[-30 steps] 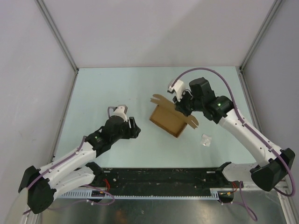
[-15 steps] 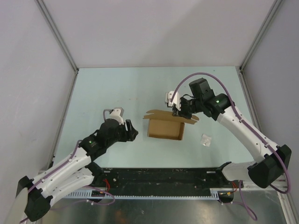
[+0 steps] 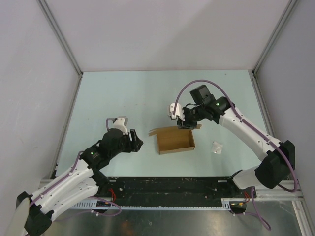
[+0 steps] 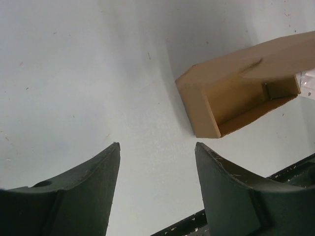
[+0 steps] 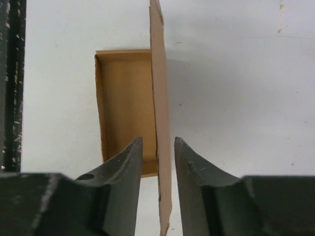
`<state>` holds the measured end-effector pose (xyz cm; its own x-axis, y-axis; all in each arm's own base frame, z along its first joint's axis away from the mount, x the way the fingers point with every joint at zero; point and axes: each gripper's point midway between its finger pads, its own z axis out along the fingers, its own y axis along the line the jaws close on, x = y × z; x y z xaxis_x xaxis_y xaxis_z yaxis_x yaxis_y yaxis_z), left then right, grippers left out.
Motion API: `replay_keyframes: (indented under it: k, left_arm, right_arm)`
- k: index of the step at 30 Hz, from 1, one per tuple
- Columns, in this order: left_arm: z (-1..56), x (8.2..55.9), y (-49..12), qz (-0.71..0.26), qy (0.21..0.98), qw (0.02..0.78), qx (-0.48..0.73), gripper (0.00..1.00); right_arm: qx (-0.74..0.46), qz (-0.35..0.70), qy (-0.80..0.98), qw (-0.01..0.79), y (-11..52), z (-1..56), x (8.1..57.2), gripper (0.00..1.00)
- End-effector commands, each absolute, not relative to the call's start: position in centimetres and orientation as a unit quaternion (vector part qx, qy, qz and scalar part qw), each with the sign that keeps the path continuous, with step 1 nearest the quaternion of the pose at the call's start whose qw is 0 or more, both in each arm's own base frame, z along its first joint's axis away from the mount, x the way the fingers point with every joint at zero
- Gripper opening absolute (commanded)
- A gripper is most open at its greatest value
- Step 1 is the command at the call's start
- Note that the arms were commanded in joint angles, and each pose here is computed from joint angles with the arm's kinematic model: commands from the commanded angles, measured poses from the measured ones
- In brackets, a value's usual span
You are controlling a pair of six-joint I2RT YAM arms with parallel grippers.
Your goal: Fold the paper box
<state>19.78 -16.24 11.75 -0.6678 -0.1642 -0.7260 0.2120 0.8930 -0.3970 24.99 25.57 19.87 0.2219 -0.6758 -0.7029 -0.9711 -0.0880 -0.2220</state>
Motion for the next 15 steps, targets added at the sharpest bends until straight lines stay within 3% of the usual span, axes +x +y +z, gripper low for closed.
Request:
replay_keyframes:
  k: [1, 8, 15]
  left_arm:
    - [12.0, 19.9, -15.9, -0.231, 0.882, 0.411, -0.001, 0.68]
    - [11.8, 19.8, -15.8, -0.230, 0.883, 0.409, -0.002, 0.68]
    - [11.3, 19.8, -15.6, -0.224, 0.886, 0.407, -0.004, 0.69]
  right_arm:
    - [-0.712, 0.221, 0.566, 0.350, 26.5, 20.2, 25.2, 0.41]
    - [-0.679, 0.235, 0.570, 0.399, 27.2, 22.7, 26.3, 0.58]
    - [-0.578, 0.291, 0.568, 0.508, 26.3, 30.9, 27.2, 0.69]
